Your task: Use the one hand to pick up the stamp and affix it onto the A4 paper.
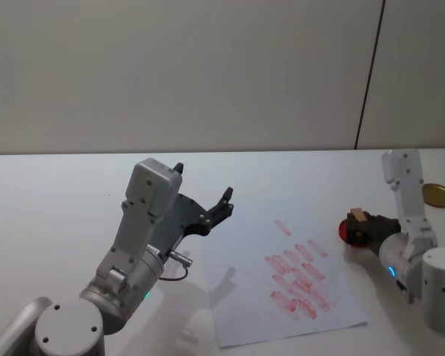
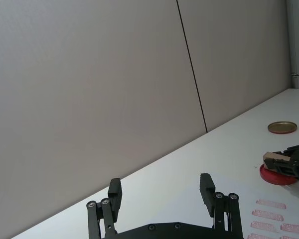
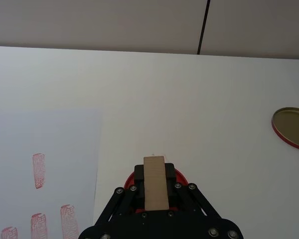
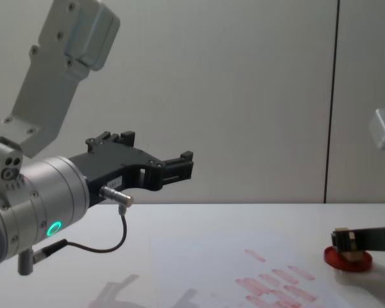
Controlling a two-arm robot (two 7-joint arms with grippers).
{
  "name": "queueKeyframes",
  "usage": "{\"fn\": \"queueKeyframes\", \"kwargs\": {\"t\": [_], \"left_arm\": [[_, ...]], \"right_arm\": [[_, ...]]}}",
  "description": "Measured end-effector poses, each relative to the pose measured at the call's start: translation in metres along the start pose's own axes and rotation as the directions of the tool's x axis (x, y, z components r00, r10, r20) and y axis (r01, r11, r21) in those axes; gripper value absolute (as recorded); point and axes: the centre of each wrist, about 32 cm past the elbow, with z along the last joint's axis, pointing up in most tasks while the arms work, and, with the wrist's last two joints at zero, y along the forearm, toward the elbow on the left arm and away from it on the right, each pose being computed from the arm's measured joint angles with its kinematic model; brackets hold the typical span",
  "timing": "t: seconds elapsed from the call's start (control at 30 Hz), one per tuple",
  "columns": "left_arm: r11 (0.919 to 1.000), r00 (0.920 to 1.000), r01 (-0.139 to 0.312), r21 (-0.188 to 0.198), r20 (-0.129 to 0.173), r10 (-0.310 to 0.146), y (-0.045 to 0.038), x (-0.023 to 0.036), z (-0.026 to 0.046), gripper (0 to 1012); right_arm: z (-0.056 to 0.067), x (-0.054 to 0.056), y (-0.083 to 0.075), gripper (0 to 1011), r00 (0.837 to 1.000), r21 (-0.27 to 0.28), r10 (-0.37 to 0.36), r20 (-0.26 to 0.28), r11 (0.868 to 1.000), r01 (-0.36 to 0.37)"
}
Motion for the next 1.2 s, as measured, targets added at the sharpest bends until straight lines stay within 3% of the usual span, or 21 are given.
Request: {"fn": "queueKeyframes", "kwargs": {"t": [0.8, 1.2], "left_arm": [[1.0, 1.0, 0.0, 0.0, 0.0, 0.0, 0.0, 0.0, 0.0, 993], [1.0, 1.0, 0.0, 0.0, 0.0, 0.0, 0.0, 0.0, 0.0, 993]], "right_arm": [[-0.0082, 0.0035, 0.0078, 220, 0.999, -0.06, -0.001, -0.042, 0.998, -0.002], [-0.0021, -0.0019, 0.0014, 220, 0.999, -0.008, 0.025, -0.027, 1.0, -0.025]]}}
